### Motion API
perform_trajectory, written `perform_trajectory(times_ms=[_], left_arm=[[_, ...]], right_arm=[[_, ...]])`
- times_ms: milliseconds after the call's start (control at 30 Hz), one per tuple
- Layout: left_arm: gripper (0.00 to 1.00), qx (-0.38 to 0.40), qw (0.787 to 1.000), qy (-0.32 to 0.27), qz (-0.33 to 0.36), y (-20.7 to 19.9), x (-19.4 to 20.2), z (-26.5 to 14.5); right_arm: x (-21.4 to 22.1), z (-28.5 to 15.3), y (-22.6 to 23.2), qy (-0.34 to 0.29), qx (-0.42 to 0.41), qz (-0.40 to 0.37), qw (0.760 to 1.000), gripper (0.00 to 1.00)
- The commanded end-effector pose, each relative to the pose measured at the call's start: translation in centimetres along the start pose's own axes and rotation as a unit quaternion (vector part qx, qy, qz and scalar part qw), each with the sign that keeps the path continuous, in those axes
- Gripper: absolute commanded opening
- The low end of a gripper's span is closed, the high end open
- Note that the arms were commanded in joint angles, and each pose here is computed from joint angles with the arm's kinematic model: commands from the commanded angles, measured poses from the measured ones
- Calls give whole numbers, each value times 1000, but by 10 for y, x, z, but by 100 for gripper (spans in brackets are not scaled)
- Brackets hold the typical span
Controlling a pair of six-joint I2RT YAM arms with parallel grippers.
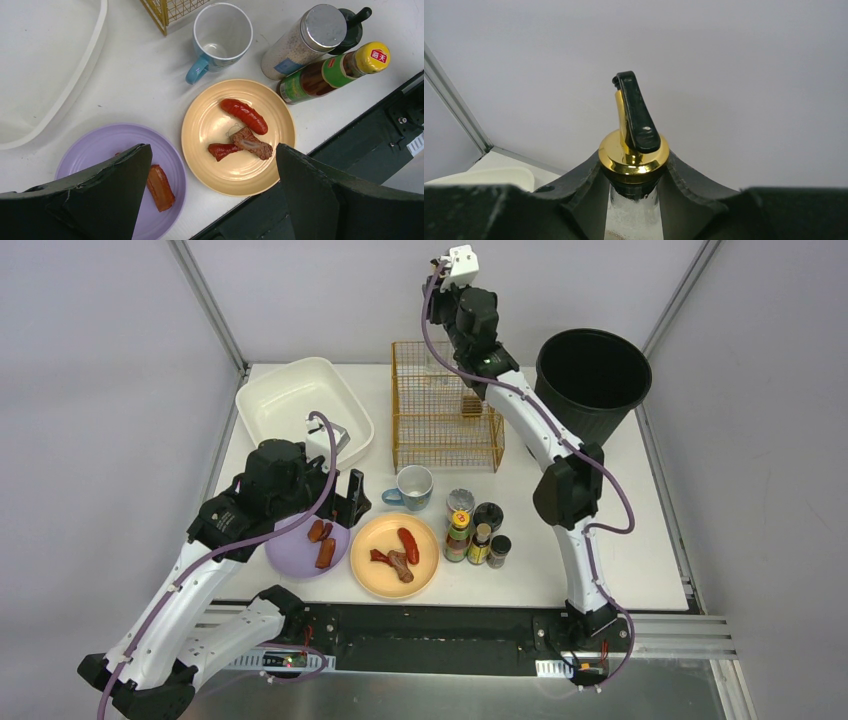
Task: Clear the kitchen counter
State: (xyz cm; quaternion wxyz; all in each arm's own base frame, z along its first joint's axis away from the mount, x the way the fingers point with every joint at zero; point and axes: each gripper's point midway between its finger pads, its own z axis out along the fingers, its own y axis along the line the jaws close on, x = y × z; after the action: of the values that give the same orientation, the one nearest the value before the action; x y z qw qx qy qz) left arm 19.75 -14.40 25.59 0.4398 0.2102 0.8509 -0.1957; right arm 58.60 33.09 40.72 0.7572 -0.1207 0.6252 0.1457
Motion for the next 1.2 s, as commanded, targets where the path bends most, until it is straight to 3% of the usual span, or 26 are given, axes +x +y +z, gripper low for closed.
perform_trajectory(times_ms=[0,500,967,1167], left_arm=[[100,6,1000,-10,1,-2,-4,1],[100,10,1000,-13,0,-4,-4,0],[100,16,1000,-17,0,-6,-5,-3],[100,16,1000,-16,-1,-6,-5,-2]], right_arm=[[-106,-16,-2,-143,-4,37,989,0],[-36,-41,4,-86,6,40,995,0],[-8,-55,9,-55,15,42,998,0],[-8,-59,10,-46,19,41,998,24]])
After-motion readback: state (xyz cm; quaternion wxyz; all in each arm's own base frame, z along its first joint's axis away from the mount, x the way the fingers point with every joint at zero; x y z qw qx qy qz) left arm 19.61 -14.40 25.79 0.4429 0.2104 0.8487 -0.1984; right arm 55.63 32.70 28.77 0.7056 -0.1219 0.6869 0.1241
